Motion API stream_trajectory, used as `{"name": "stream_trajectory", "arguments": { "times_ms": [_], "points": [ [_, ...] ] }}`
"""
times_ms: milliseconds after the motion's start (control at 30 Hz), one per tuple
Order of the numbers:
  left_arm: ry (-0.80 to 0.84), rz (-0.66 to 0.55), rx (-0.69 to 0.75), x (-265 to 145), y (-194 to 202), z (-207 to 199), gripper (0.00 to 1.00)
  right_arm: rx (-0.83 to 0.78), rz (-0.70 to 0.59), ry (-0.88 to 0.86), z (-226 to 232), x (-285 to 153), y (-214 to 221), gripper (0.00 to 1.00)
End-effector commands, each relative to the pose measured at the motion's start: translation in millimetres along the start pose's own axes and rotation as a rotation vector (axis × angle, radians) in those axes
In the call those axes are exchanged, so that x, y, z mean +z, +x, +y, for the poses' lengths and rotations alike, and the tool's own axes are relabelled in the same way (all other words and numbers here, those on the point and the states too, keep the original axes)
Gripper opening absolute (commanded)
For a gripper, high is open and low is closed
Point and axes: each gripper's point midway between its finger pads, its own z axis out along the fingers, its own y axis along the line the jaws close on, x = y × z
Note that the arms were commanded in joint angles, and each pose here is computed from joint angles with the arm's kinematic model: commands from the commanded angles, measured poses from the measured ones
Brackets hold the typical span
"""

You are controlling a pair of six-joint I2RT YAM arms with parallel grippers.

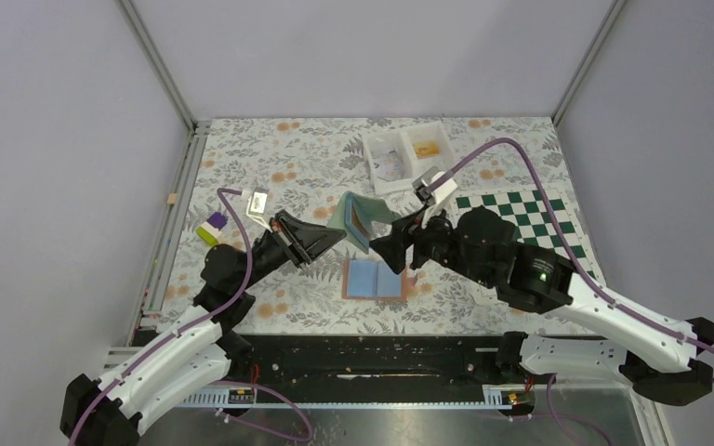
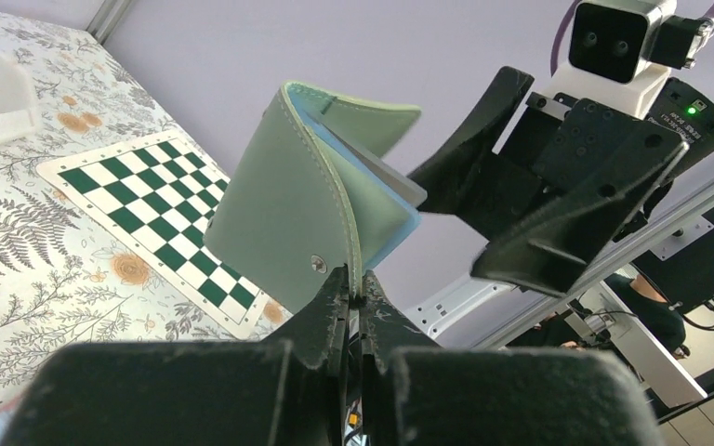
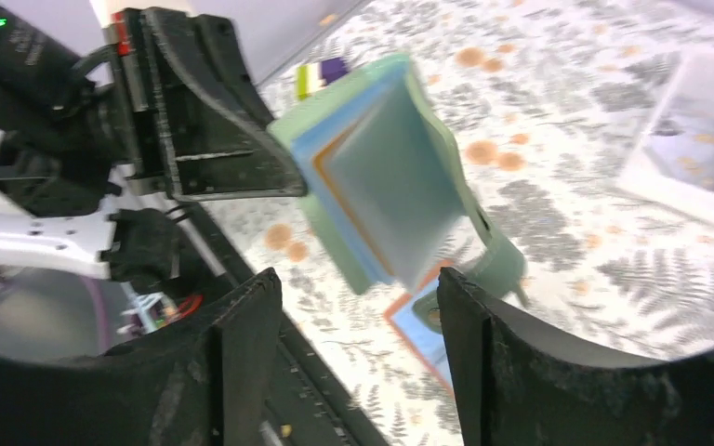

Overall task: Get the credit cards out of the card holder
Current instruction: Open the card holder.

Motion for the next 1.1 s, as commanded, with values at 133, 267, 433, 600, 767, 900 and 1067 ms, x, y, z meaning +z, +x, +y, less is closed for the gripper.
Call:
{"name": "stream_trajectory", "arguments": {
  "times_ms": [133, 267, 433, 600, 767, 900, 1067],
  "points": [
    [0.081, -0.031, 0.017, -1, -10, -20, 0.00, -0.260, -0.105, -0.044, -6, -30, -19, 0.75],
    [0.101, -0.013, 0.006, -2, -7, -25, 0.00, -0.331, -0.113, -0.048, -8, -35, -20, 0.74],
    [0.072, 0.000, 0.001, -3, -5, -21, 0.00, -0.213, -0.157, -0.261, 37, -52, -40, 0.62],
    [0.029, 0.003, -0.002, -2, -7, -16, 0.00, -0.031, -0.158, -0.429, 75, -41, -44, 0.56],
    [0.012, 0.014, -0.024, 0, -6, -13, 0.00, 0.246, -0.130, -0.302, 67, -2, -49, 0.48],
    [-0.005, 0.016, -0.031, 0, -6, -12, 0.00, 0.320, -0.090, -0.261, 66, 20, -41, 0.44],
    [-0.014, 0.025, -0.028, -2, -5, -12, 0.00, 0.301, -0.088, -0.128, 43, 32, -34, 0.44]
  ]
}}
